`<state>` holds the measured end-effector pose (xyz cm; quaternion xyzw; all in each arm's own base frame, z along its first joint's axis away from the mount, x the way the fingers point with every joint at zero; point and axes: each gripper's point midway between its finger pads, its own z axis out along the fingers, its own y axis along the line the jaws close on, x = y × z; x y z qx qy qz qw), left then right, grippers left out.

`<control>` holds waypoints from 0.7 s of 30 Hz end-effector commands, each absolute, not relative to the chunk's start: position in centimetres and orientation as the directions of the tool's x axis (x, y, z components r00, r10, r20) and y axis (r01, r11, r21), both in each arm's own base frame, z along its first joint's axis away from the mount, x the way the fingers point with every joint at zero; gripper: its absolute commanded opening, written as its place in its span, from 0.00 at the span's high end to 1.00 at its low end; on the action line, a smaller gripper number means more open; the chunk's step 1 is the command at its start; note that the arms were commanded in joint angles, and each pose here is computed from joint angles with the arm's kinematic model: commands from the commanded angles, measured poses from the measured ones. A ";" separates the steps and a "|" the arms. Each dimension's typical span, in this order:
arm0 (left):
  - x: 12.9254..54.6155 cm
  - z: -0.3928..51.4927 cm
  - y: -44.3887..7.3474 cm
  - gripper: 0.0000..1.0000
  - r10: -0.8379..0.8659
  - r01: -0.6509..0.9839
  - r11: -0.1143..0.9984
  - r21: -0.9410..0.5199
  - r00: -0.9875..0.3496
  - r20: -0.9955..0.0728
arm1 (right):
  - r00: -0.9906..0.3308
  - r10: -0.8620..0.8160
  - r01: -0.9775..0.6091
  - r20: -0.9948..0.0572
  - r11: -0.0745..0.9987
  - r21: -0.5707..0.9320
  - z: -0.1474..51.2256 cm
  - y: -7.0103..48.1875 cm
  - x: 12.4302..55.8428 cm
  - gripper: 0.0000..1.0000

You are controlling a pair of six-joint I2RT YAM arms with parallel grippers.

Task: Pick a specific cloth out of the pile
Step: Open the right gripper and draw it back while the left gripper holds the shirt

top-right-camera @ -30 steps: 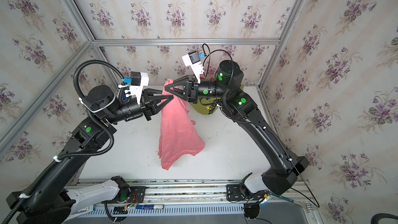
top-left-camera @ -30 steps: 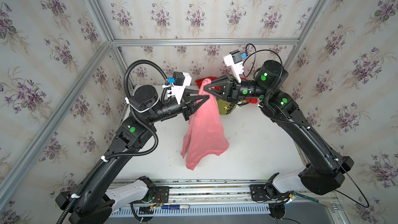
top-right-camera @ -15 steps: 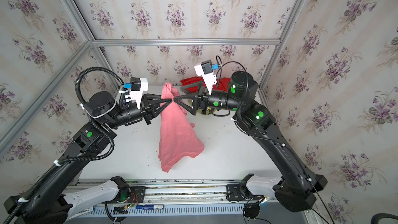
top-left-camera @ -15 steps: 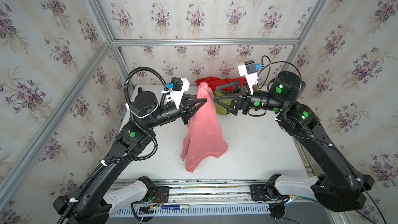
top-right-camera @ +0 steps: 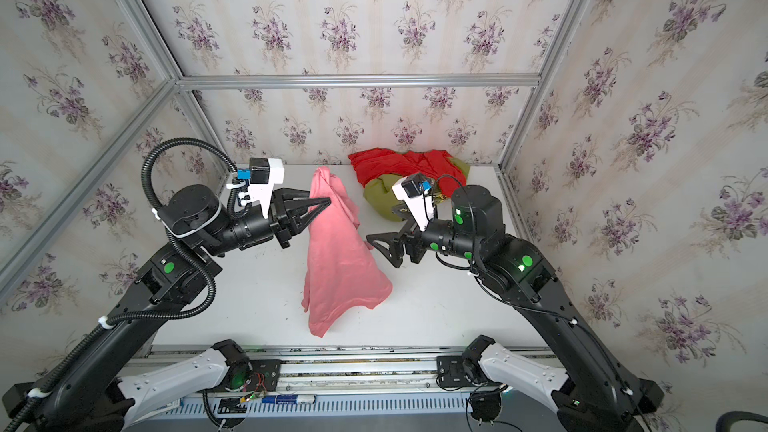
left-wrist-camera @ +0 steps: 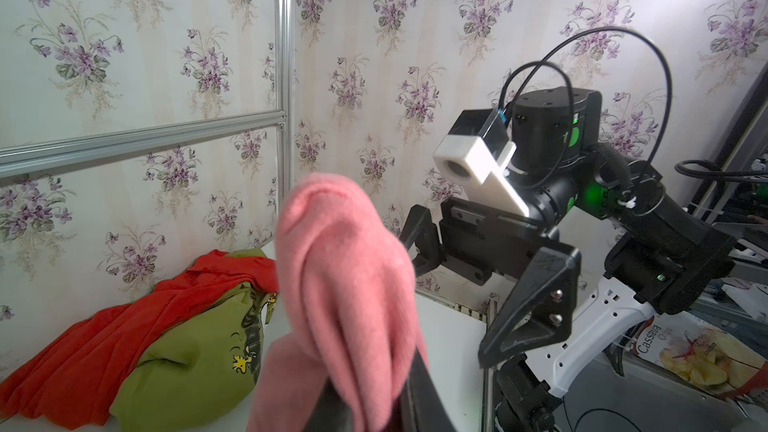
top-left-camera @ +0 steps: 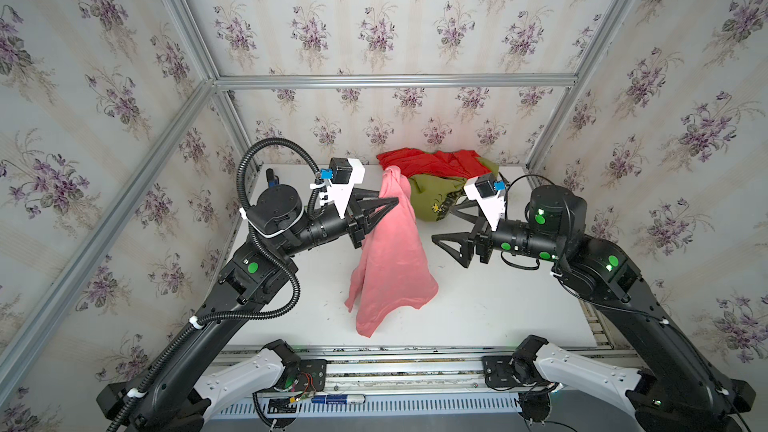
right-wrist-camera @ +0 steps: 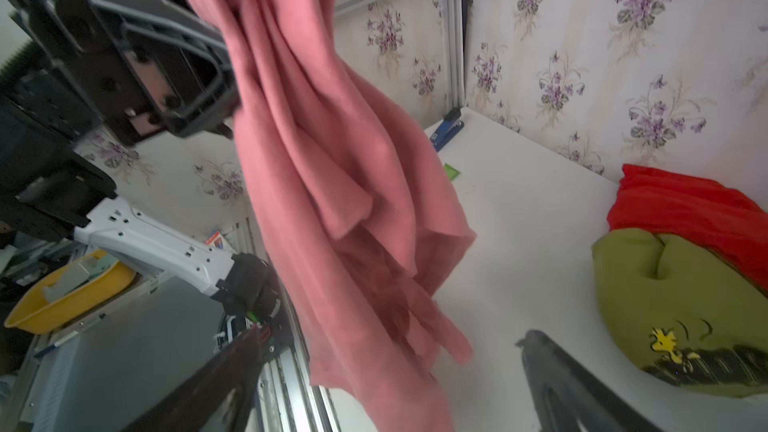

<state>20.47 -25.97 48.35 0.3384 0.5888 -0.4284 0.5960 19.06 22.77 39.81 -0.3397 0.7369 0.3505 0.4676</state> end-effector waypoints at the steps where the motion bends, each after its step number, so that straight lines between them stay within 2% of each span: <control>1: 20.2 50.3 -26.1 0.83 -0.152 0.912 0.406 -0.048 0.016 -0.988 | -0.314 -0.227 -0.825 -0.922 0.546 0.147 38.2 21.5 18.4 0.00; 5: 19.8 50.7 -26.7 0.83 -0.161 0.919 0.391 -0.057 0.007 -0.987 | -0.306 -0.249 -0.803 -0.919 0.585 0.109 36.9 19.8 17.5 0.00; 14: 19.7 50.7 -29.4 0.85 -0.186 0.939 0.334 -0.085 -0.023 -0.982 | -0.268 -0.268 -0.589 -0.925 0.806 -0.062 35.9 14.1 19.8 0.00; 21: 20.6 47.9 -31.8 0.87 -0.137 0.939 0.324 -0.115 -0.073 -0.988 | -0.267 -0.282 -0.476 -0.921 0.870 -0.129 35.1 11.7 20.9 0.00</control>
